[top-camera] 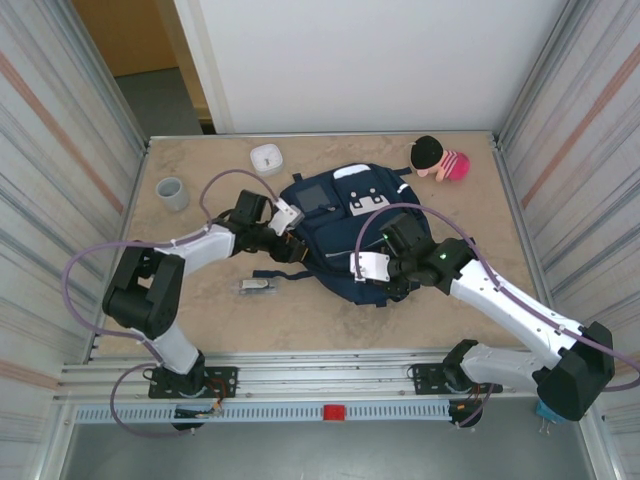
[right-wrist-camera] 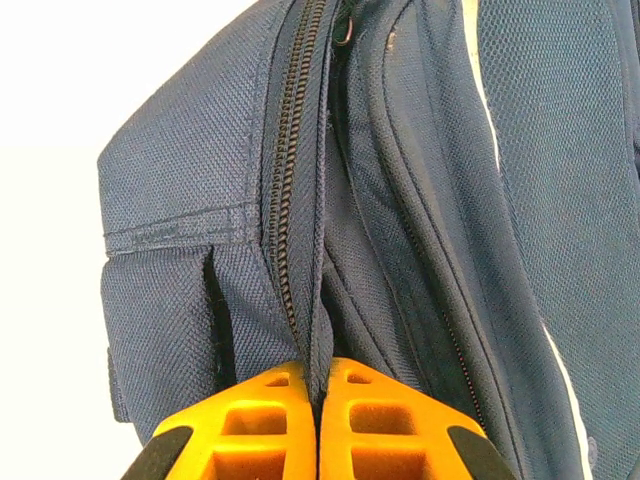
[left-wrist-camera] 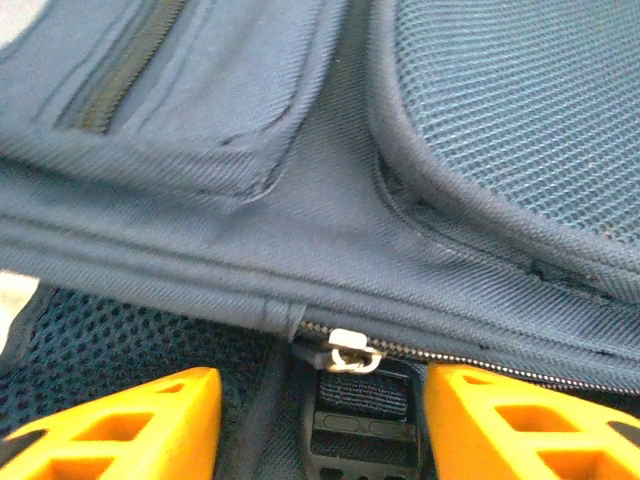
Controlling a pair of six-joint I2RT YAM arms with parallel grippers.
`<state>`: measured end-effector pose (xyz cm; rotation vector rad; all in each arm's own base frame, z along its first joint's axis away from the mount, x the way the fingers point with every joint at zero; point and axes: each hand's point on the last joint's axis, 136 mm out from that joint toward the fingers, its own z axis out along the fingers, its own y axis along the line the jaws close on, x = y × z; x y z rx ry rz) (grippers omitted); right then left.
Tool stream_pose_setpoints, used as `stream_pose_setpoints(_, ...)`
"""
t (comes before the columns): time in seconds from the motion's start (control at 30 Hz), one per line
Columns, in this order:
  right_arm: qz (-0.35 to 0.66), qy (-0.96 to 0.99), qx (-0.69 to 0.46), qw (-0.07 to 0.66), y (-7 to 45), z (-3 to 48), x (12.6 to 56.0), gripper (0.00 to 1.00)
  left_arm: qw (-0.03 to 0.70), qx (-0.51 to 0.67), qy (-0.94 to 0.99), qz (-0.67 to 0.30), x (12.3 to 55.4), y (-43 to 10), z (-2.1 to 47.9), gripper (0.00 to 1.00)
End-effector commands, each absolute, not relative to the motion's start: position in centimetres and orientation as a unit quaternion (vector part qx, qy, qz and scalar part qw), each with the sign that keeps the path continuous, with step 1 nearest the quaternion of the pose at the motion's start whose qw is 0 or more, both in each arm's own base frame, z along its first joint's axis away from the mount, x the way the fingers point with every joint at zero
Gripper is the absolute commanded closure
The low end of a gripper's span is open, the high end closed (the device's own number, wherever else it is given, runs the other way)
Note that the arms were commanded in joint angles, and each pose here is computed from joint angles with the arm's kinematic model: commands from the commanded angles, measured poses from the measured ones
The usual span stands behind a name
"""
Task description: Pack the student bag
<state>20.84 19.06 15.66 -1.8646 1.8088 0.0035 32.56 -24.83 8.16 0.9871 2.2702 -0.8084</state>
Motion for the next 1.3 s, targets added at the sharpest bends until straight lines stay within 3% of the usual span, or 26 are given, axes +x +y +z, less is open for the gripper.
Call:
stream_pose_setpoints(0.0,0.011,0.655,-0.68,0.329,20.1,19.4,21.7,1.0,0.269,0.405,0.816,-0.314,32.4,-26.2,8.8,0.52)
stream_pose_setpoints(0.3,0.022,0.671,-0.66,0.337,20.0,19.2,22.1,1.0,0.27,0.423,0.776,-0.381,30.2,-28.5,11.6,0.99)
stream_pose_setpoints(0.57,0.026,0.692,-0.632,0.348,19.9,18.6,23.0,1.0,0.266,0.406,0.77,-0.413,28.1,-28.5,14.3,1.0)
stream_pose_setpoints(0.67,0.029,0.693,-0.629,0.351,19.8,18.7,23.1,1.0,0.267,0.388,0.795,-0.383,28.6,-27.5,13.7,1.0)
stream_pose_setpoints(0.7,0.03,0.692,-0.63,0.351,19.7,18.8,22.9,1.0,0.269,0.369,0.813,-0.362,29.3,-26.7,13.2,0.99)
stream_pose_setpoints(0.83,0.039,0.678,-0.637,0.365,19.8,20.4,22.3,1.0,0.255,0.278,0.867,-0.325,32.1,-23.7,11.8,0.56)
stream_pose_setpoints(0.9,0.043,0.674,-0.639,0.368,19.8,20.7,22.1,1.0,0.256,0.272,0.874,-0.309,32.7,-23.2,11.4,0.45)
stream_pose_setpoints(1.0,0.049,0.675,-0.644,0.357,19.8,20.4,21.8,1.0,0.253,0.288,0.876,-0.294,33.0,-23.1,10.5,0.4)
stream_pose_setpoints(1.27,0.054,0.673,-0.645,0.357,20.2,20.5,22.0,1.0,0.234,0.339,0.853,-0.319,32.6,-25.1,9.3,0.38)
